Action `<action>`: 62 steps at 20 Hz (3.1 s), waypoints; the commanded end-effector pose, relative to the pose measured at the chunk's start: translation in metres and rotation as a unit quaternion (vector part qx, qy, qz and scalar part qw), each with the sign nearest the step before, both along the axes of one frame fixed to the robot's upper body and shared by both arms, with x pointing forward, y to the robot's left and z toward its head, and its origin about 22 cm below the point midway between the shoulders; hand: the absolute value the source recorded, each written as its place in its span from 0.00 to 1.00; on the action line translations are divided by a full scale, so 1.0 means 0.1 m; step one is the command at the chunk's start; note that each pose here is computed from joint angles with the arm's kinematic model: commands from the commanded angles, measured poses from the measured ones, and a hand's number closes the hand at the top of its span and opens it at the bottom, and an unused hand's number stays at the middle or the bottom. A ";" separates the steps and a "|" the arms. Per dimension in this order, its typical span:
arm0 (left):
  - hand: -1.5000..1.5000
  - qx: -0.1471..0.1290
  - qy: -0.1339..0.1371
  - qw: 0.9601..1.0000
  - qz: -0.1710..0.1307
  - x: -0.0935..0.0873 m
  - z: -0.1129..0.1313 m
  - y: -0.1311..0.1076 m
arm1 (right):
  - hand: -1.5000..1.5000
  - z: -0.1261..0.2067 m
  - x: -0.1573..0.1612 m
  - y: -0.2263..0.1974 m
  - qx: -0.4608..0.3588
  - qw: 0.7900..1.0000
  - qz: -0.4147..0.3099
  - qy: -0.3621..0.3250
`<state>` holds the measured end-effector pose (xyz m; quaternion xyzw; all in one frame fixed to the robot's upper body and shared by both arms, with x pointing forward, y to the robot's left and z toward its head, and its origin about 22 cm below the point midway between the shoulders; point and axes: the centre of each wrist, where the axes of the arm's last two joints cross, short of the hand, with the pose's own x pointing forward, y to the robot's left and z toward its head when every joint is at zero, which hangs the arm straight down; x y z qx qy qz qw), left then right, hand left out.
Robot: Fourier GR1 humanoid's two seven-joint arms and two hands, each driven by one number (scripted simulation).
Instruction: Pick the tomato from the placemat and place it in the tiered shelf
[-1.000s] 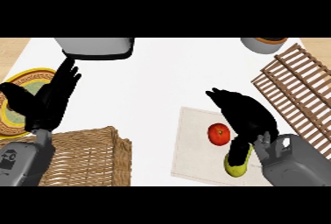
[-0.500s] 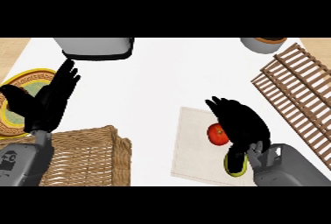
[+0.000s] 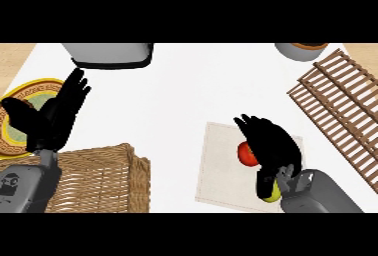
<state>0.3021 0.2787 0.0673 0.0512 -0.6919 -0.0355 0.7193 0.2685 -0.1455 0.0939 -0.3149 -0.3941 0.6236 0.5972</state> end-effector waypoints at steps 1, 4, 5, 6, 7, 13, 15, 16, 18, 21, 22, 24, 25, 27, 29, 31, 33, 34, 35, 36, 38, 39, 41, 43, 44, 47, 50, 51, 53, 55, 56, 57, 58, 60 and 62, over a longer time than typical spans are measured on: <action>0.50 -0.012 -0.007 1.000 0.002 -0.01 -0.07 -0.05 | 0.00 -0.16 0.13 -0.12 -0.004 1.000 -0.015 0.006; 0.50 -0.013 -0.005 1.000 -0.002 -0.01 -0.15 -0.04 | 0.00 -0.30 0.07 -0.03 -0.011 1.000 0.000 0.009; 0.50 -0.016 -0.002 1.000 0.009 -0.06 -0.07 0.00 | 0.00 -0.31 0.13 -0.16 -0.002 1.000 -0.007 0.006; 0.50 -0.017 -0.001 1.000 -0.001 0.03 -0.05 -0.01 | 0.00 -0.40 0.06 -0.09 0.002 1.000 -0.004 0.005; 0.50 -0.018 0.000 1.000 0.000 0.04 -0.11 0.00 | 0.00 -0.36 0.03 0.03 0.001 1.000 -0.007 0.014; 0.50 -0.015 -0.002 1.000 0.008 -0.08 -0.09 -0.05 | 0.00 -0.42 0.10 -0.10 0.005 1.000 -0.009 0.029; 0.50 -0.012 -0.010 1.000 0.002 -0.06 -0.10 -0.11 | 0.00 -0.66 0.14 0.07 0.010 0.999 -0.014 0.035; 0.50 -0.025 0.003 1.000 -0.008 -0.06 -0.01 0.16 | 0.00 -0.58 0.35 -0.16 0.009 0.999 -0.012 0.029; 0.50 -0.017 -0.001 1.000 -0.003 -0.07 -0.04 -0.11 | 1.00 -0.63 0.14 -0.19 0.011 0.999 -0.014 0.046; 0.50 -0.011 0.003 1.000 -0.008 0.05 0.06 0.02 | 1.00 -0.99 0.20 0.01 0.000 0.998 -0.008 0.064; 0.50 -0.013 0.001 1.000 0.008 0.05 -0.15 -0.01 | 1.00 -0.89 0.23 -0.12 -0.003 0.999 0.007 0.039; 0.50 -0.021 -0.005 1.000 0.003 0.11 -0.04 -0.11 | 1.00 -1.07 0.07 -0.14 -0.011 0.999 0.051 0.004; 0.50 -0.015 0.002 1.000 0.001 0.02 -0.04 -0.04 | 1.00 -0.97 0.27 -0.10 -0.010 0.999 0.049 -0.004; 0.50 -0.015 0.002 1.000 -0.001 -0.03 0.05 -0.06 | 1.00 -0.95 0.34 0.03 -0.004 0.998 0.053 -0.019; 0.50 -0.012 -0.001 1.000 0.009 -0.16 0.00 -0.12 | 1.00 -0.92 0.23 0.19 0.000 0.998 0.052 -0.032; 0.50 -0.015 -0.003 1.000 -0.007 -0.03 -0.09 -0.03 | 1.00 -0.98 0.28 0.07 0.023 0.997 0.051 -0.058; 0.50 -0.018 0.007 1.000 0.003 -0.02 -0.03 0.04 | 1.00 -0.93 -0.50 0.26 0.066 0.994 0.065 -0.055; 0.50 -0.012 0.003 1.000 0.013 -0.07 -0.03 0.24 | 1.00 -0.84 -0.60 0.37 0.073 0.993 0.068 -0.057; 0.50 -0.017 0.012 1.000 0.015 -0.11 -0.14 0.08 | 1.00 -0.89 -0.84 0.43 0.090 0.992 0.073 -0.046; 0.50 -0.020 0.001 1.000 0.018 -0.05 -0.11 0.01 | 1.00 -0.89 -1.07 0.40 0.100 0.990 0.093 -0.047; 0.50 -0.013 0.014 1.000 0.019 -0.12 -0.07 0.16 | 1.00 -0.86 -1.47 0.46 0.129 0.987 0.086 -0.053; 0.50 -0.013 0.007 1.000 0.018 -0.04 -0.06 0.01 | 1.00 -0.75 -1.57 0.48 0.133 0.985 0.085 -0.061; 0.50 -0.016 0.004 1.000 0.016 -0.07 -0.06 0.04 | 1.00 -0.50 -1.76 0.49 0.166 0.980 0.077 -0.084; 0.50 -0.020 0.006 1.000 0.015 -0.05 -0.03 0.07 | 1.00 -0.33 -1.79 0.50 0.247 0.960 0.057 -0.123; 0.50 -0.019 0.008 1.000 0.017 -0.07 0.00 0.08 | 1.00 -0.12 -1.77 0.50 0.287 0.947 0.044 -0.141; 0.50 -0.012 0.010 1.000 0.022 -0.13 -0.14 0.04 | 1.00 0.19 -1.85 0.40 0.340 0.917 0.022 -0.207; 0.50 -0.014 0.004 1.000 0.018 -0.12 -0.10 0.06 | 1.00 0.39 -1.89 0.27 0.358 0.897 -0.006 -0.257; 0.50 -0.020 0.010 1.000 0.012 -0.17 -0.17 0.01 | 1.00 0.46 -1.93 0.24 0.365 0.887 -0.008 -0.281; 0.50 -0.011 0.004 1.000 0.015 -0.13 0.05 0.08 | 1.00 0.66 -1.99 0.11 0.370 0.881 -0.033 -0.294; 0.50 -0.012 0.011 1.000 0.012 -0.08 0.05 0.06 | 1.00 0.91 -2.10 -0.07 0.376 0.873 -0.051 -0.308; 0.50 -0.017 0.004 1.000 0.015 -0.04 0.03 0.03 | 1.00 0.95 -2.09 -0.13 0.367 0.873 -0.060 -0.316; 0.50 -0.024 0.000 1.000 0.011 -0.08 0.03 0.05 | 1.00 0.99 -2.13 -0.09 0.377 0.868 -0.068 -0.315; 0.50 -0.010 -0.001 1.000 0.008 -0.06 0.14 0.00 | 1.00 1.03 -2.11 -0.15 0.374 0.867 -0.077 -0.320; 0.50 -0.015 -0.009 1.000 0.006 -0.09 0.07 0.01 | 1.00 1.08 -2.04 -0.21 0.334 0.868 -0.086 -0.357; 0.50 -0.018 0.006 1.000 0.013 -0.12 -0.06 0.04 | 1.00 1.13 -2.08 -0.28 0.328 0.863 -0.101 -0.371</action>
